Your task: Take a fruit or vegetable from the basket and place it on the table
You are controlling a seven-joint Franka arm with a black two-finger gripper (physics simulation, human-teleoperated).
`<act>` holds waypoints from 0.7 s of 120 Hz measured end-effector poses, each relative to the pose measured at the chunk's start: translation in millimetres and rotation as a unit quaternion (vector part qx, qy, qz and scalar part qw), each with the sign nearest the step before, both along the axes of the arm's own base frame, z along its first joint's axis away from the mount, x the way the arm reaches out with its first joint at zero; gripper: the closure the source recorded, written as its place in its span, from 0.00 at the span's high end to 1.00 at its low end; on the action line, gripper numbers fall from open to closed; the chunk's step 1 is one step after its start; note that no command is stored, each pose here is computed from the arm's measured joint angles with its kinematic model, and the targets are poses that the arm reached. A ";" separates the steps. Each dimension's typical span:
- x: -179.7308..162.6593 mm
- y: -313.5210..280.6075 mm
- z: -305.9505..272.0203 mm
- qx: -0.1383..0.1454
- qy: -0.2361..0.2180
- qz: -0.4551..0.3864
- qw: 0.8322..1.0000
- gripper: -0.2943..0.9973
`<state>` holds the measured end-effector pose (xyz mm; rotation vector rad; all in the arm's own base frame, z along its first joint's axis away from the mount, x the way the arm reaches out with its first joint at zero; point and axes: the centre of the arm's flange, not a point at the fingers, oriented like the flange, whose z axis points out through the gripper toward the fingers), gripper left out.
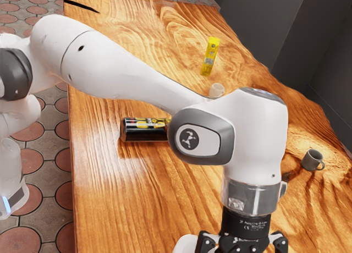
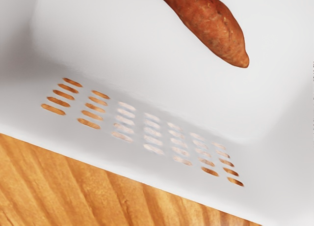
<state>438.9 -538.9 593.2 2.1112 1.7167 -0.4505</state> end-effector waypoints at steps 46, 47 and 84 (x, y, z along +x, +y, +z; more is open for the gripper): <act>-11.7 5.5 -50.3 0.004 0.010 0.037 0.999 0.77; -11.4 5.5 -51.9 0.004 0.010 0.038 0.999 0.77; -5.3 3.6 -85.9 0.010 0.010 0.057 0.998 0.77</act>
